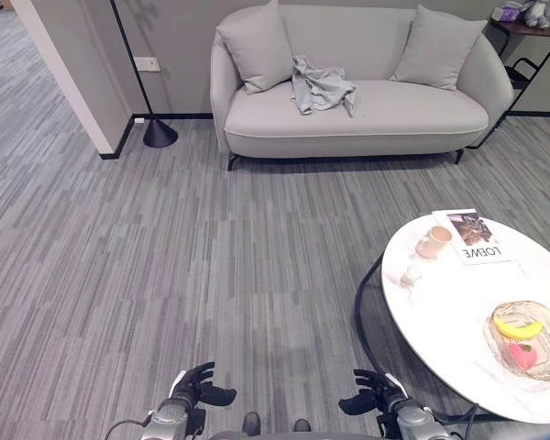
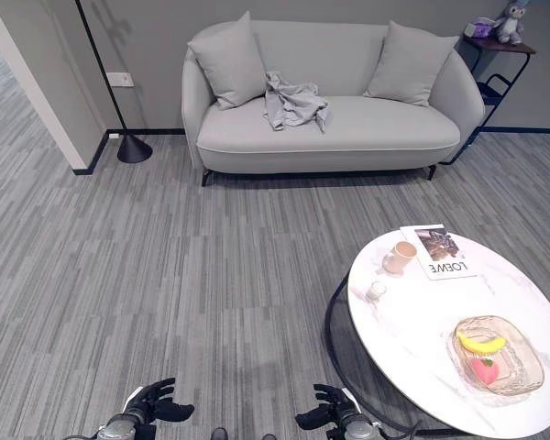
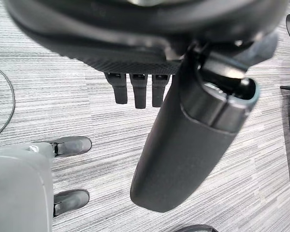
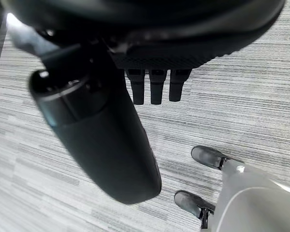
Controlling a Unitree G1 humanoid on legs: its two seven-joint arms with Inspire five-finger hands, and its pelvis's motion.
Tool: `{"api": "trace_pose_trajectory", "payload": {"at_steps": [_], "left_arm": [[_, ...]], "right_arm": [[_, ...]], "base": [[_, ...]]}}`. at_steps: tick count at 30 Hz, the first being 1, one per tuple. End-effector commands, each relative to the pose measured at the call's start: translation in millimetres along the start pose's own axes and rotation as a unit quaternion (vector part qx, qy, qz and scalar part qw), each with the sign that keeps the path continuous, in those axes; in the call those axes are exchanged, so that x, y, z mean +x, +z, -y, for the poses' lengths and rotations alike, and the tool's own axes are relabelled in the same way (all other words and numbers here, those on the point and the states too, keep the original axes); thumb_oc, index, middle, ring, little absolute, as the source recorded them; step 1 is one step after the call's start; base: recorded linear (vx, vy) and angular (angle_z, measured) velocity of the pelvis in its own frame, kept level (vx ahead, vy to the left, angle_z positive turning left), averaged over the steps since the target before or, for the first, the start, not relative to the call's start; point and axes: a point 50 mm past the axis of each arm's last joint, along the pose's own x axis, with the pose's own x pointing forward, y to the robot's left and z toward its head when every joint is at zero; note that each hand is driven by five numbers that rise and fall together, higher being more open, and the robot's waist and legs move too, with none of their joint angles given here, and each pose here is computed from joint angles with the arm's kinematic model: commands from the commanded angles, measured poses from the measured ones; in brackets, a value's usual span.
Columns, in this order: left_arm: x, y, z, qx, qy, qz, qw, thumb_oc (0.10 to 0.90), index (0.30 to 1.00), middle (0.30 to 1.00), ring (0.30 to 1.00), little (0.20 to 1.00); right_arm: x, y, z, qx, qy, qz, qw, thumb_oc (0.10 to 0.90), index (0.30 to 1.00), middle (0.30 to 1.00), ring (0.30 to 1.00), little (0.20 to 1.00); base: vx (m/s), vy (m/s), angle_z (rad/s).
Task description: Hang the clothes on the sofa on the clothes rack.
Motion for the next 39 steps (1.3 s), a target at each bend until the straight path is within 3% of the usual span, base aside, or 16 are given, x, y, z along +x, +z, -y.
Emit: {"api": "trace_pose_trajectory", "payload": {"at_steps": [1,25,39], "left_arm": [[4.3,22.6,-1.3,-0.017,0.001,0.043,0.999,0.800,0.900,0.900,0.900,0.900],[5.4,18.7,-4.4,0.004,0.009,0.028,1.000,0.800,0.900,0.900,0.900,0.900],[4.6,58.0,-1.9,-0.047,-0.002,0.100,0.994,0.800,0.900,0.900,0.900,0.900]], "right_arm": [[0.6,10.6,0.6,0.025,-0.005,0.033,0.999,0.800,0.900,0.900,0.900,0.900],[-0.6,1.5,5.4,0.031,-0.016,0.019,0.999,0.800,0.900,0.900,0.900,0.900],[-2.8,45.5,16.0,0.011,-0.023,0.107,0.994,0.800,0.900,0.900,0.900,0.900]], "base": [[0.00,0.000,0.00],[0.00,-0.002,-0.01],[0.05,-0.122,0.07]]}}
